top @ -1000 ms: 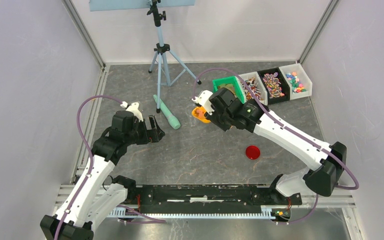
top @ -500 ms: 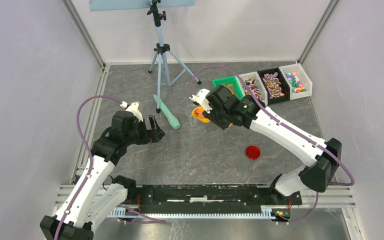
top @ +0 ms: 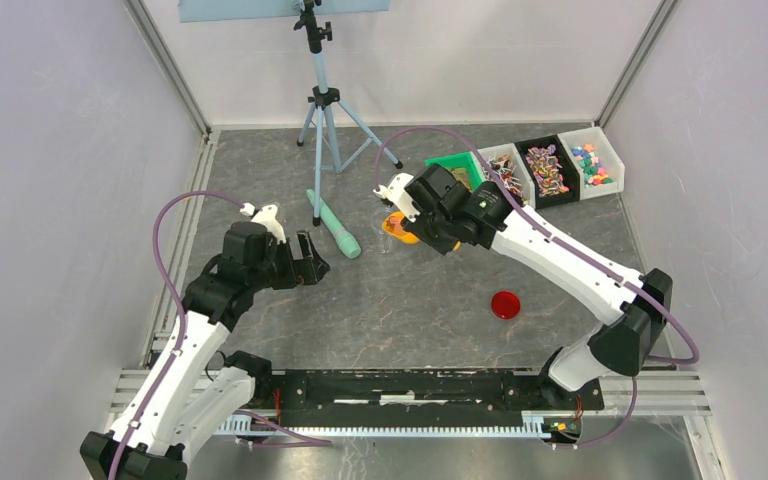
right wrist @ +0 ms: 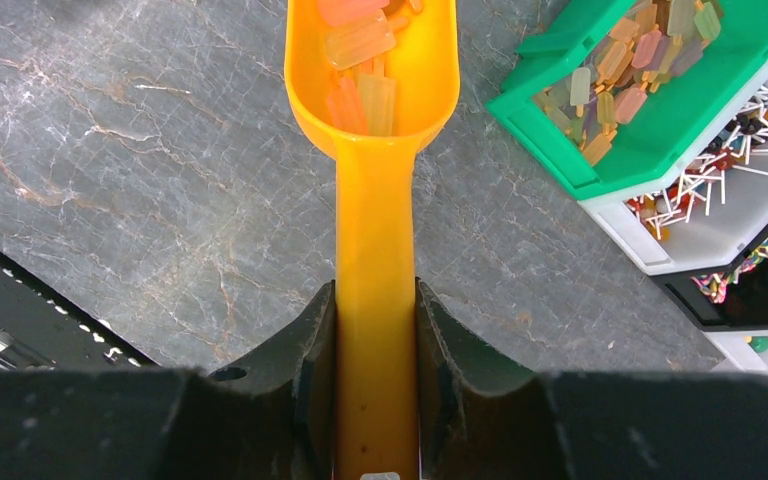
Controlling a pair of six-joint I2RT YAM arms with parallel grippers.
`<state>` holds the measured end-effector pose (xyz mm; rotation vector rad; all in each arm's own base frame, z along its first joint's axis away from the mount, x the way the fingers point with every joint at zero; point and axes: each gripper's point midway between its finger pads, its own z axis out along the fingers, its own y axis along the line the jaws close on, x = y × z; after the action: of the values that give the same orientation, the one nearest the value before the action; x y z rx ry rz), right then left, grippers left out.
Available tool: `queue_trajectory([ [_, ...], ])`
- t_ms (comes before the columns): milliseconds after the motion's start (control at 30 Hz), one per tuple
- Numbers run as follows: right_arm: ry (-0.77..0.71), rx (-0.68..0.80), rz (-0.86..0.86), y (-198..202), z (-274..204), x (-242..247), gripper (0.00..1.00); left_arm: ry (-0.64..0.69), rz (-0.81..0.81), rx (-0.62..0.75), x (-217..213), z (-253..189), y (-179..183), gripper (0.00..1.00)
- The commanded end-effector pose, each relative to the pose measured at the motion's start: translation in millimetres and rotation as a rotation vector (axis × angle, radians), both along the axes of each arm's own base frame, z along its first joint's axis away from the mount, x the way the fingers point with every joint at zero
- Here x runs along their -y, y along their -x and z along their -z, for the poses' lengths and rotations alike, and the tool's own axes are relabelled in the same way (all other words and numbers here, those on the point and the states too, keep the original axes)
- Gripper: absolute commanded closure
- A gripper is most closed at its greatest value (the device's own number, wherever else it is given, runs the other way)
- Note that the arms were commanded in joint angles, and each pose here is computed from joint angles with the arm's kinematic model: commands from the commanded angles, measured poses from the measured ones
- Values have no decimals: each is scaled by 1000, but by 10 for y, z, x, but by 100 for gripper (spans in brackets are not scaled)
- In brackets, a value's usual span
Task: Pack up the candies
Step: Place the fake candies in the packing bottle.
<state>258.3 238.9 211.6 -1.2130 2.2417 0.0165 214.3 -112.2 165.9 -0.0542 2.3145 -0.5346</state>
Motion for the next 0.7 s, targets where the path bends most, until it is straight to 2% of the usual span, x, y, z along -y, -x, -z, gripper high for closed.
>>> queue_trajectory([
  [0, -20, 31, 20, -53, -180, -34, 100, -13, 9, 60, -14, -118, -46, 0],
  [667, 22, 12, 42, -63, -189, -2, 100, -12, 8, 64, -16, -128, -42, 0],
])
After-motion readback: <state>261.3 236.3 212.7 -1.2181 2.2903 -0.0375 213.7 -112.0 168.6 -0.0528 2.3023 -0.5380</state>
